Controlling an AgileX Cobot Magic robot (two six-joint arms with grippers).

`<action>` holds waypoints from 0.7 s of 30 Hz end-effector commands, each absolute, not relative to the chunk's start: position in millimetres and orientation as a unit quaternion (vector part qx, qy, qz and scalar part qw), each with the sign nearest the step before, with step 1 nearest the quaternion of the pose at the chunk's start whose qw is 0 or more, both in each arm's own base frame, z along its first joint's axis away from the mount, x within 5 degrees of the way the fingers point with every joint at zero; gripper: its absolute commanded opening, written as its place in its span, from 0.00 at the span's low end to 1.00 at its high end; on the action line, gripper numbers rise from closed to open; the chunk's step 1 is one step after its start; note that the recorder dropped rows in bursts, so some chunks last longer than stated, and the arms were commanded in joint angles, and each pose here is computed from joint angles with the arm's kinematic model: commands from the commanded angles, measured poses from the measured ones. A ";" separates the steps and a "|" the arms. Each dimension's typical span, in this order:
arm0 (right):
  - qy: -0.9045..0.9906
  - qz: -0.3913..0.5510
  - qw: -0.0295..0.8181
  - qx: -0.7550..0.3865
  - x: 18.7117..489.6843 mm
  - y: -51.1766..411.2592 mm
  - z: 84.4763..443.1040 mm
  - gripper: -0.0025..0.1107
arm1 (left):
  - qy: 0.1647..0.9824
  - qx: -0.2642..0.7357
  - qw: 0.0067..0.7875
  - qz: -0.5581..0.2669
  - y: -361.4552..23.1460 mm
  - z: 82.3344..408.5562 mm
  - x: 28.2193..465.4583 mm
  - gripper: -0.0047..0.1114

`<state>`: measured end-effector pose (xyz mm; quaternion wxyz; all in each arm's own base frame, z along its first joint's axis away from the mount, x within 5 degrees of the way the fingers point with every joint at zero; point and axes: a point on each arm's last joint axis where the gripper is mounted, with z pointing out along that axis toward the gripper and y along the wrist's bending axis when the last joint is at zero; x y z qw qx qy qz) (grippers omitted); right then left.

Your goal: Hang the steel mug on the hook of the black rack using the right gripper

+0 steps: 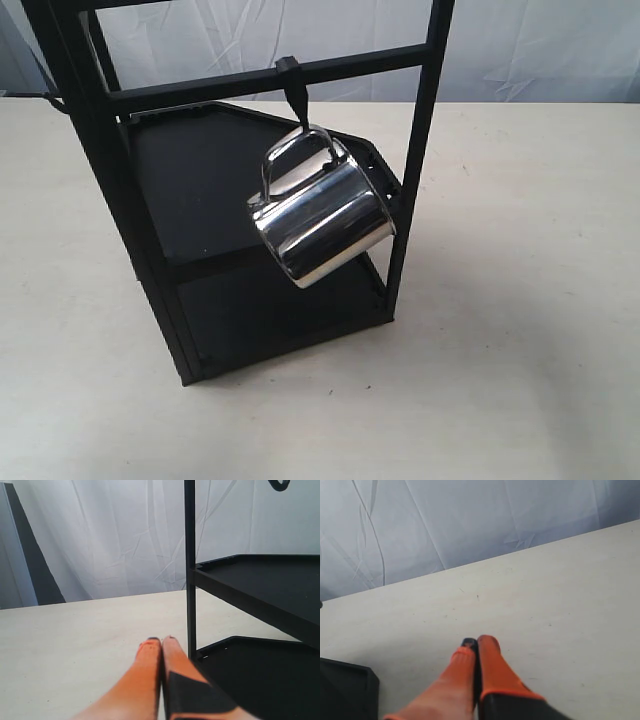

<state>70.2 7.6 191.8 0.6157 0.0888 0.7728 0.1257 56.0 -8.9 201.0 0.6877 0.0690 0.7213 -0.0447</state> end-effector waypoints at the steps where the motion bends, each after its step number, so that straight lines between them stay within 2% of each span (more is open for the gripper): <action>1: 0.769 0.117 0.623 0.088 70.1 6.4 192.2 0.01 | 0.718 0.070 0.691 -0.047 -9.1 201.6 55.7 0.05; 17: 0.769 0.115 0.623 0.086 70.1 6.3 192.4 0.01 | 0.718 0.070 0.691 -0.047 -9.1 201.6 55.7 0.05; 21: 0.777 0.047 0.628 0.019 70.0 4.4 191.4 0.01 | 0.718 0.070 0.691 -0.047 -9.1 201.6 55.7 0.05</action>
